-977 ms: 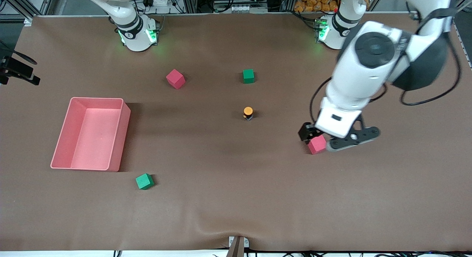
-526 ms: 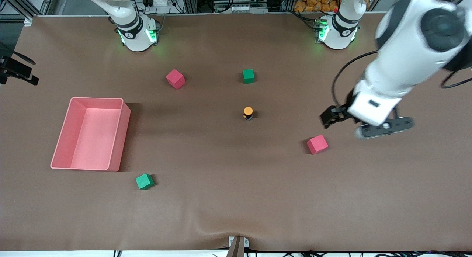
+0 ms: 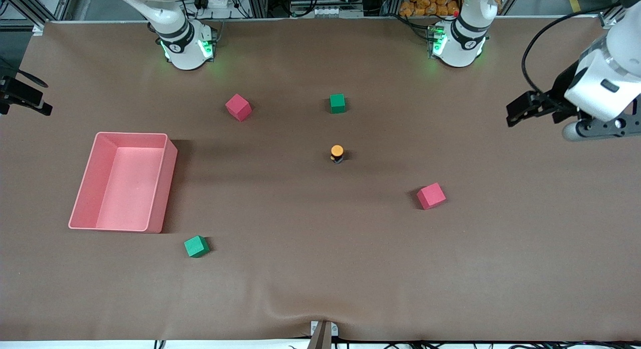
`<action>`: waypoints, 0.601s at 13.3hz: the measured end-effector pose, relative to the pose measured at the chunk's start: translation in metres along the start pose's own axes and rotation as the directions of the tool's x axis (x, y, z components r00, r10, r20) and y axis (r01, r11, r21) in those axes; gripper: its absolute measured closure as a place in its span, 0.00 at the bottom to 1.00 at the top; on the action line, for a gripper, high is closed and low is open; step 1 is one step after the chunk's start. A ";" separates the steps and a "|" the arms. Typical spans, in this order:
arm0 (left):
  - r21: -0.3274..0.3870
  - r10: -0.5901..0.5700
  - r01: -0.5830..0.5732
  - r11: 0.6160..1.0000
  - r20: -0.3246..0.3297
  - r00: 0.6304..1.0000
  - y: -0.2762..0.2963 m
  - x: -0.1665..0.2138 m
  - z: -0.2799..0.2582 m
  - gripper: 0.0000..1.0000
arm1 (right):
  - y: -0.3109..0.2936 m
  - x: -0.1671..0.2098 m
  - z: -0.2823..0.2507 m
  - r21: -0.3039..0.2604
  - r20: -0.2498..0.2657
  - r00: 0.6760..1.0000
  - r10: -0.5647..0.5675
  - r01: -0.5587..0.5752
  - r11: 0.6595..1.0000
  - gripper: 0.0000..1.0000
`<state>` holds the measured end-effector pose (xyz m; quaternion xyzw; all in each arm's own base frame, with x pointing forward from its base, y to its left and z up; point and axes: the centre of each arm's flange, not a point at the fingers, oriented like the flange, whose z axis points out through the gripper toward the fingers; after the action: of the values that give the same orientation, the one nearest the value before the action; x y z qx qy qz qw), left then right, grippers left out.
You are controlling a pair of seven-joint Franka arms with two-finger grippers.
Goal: Place and upright button with both arms
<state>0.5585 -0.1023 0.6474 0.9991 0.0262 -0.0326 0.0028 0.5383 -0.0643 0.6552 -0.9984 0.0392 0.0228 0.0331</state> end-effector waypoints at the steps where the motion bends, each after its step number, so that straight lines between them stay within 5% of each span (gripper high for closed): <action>1: 0.002 0.015 -0.015 1.000 0.005 1.000 -0.013 -0.003 0.001 0.00 | 0.001 0.000 0.000 0.000 0.000 1.000 0.001 -0.001 1.000 0.00; 8: 0.006 0.068 -0.068 0.998 -0.004 0.998 -0.068 -0.020 0.015 0.00 | 0.007 -0.001 -0.001 0.001 -0.002 1.000 0.012 -0.012 1.000 0.00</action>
<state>0.5345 -0.0357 0.6334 0.9995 -0.0077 -0.0307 0.0009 0.5372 -0.0709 0.6559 -0.9982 0.0453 0.0220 0.0332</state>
